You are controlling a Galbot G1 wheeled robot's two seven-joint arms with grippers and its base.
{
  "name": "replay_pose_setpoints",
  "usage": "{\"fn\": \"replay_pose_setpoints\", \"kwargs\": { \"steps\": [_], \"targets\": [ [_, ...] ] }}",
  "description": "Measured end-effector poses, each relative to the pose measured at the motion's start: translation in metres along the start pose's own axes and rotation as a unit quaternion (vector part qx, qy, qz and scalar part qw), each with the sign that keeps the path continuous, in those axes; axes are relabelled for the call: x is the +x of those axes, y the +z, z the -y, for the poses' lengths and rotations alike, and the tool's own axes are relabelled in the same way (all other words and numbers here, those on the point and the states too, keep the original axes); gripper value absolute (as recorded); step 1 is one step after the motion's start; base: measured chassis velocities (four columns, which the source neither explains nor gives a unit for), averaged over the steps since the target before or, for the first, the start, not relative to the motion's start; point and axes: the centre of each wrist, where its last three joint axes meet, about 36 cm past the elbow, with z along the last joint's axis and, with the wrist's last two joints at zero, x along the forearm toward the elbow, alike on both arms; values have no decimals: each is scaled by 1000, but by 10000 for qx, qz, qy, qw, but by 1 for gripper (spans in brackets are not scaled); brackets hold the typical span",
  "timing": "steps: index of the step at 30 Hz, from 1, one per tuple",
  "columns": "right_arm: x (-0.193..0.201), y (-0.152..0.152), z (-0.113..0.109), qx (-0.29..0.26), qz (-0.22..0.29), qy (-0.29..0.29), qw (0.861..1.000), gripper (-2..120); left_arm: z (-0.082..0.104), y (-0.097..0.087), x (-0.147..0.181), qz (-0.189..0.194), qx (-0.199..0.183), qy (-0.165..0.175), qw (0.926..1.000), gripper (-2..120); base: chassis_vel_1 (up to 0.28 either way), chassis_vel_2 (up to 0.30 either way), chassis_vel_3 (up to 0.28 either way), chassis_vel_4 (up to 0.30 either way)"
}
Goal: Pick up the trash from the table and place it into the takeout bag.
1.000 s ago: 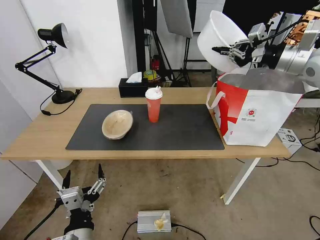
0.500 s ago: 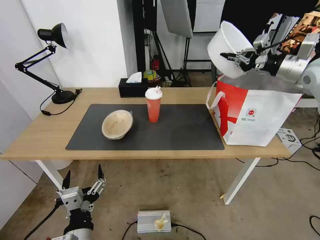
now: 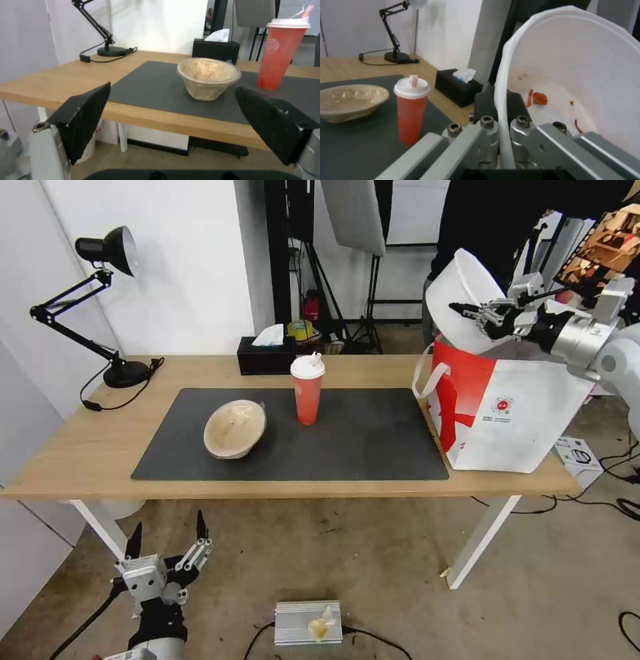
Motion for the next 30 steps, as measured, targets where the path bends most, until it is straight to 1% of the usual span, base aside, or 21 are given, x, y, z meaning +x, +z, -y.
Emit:
{"fn": "replay_pose_setpoints", "kwargs": {
  "steps": [1, 2, 9, 20, 21, 24, 25, 28, 29, 30],
  "targets": [
    [0, 0, 0, 0, 0, 0, 10000, 0, 0, 0, 0, 0, 0, 0, 10000, 100, 0, 0, 0, 0],
    [7, 8, -3, -62, -33, 42, 10000, 0, 1, -2, 2, 13, -4, 0, 10000, 100, 0, 0, 0, 0],
    [13, 16, -7, -221, 0, 114, 9997, 0, 0, -3, 2, 43, -20, 11, 10000, 100, 0, 0, 0, 0],
    [9, 26, -15, -483, 132, 129, 9987, 0, 1, -2, 1, 52, -16, 8, 10000, 100, 0, 0, 0, 0],
    [8, 26, -16, -509, 164, 112, 9985, 3, 1, -2, 1, 49, -12, 8, 10000, 100, 0, 0, 0, 0],
    [4, 26, -20, -549, 222, 71, 9982, 17, 1, -1, 1, 40, -9, 4, 10000, 100, 0, 0, 0, 0],
    [4, 26, -20, -549, 222, 71, 9982, 17, 1, -1, 1, 40, -9, 4, 10000, 100, 0, 0, 0, 0],
    [2, 26, -21, -560, 228, 72, 9981, 31, 1, 0, 1, 30, -12, 5, 10000, 100, 0, 0, 0, 0],
    [2, 26, -21, -560, 228, 72, 9981, 31, 1, 0, 1, 30, -12, 5, 10000, 100, 0, 0, 0, 0],
    [2, 26, -21, -561, 229, 72, 9981, 35, 1, 0, 1, 30, -12, 4, 10000, 100, 0, 0, 0, 0]
  ]
}}
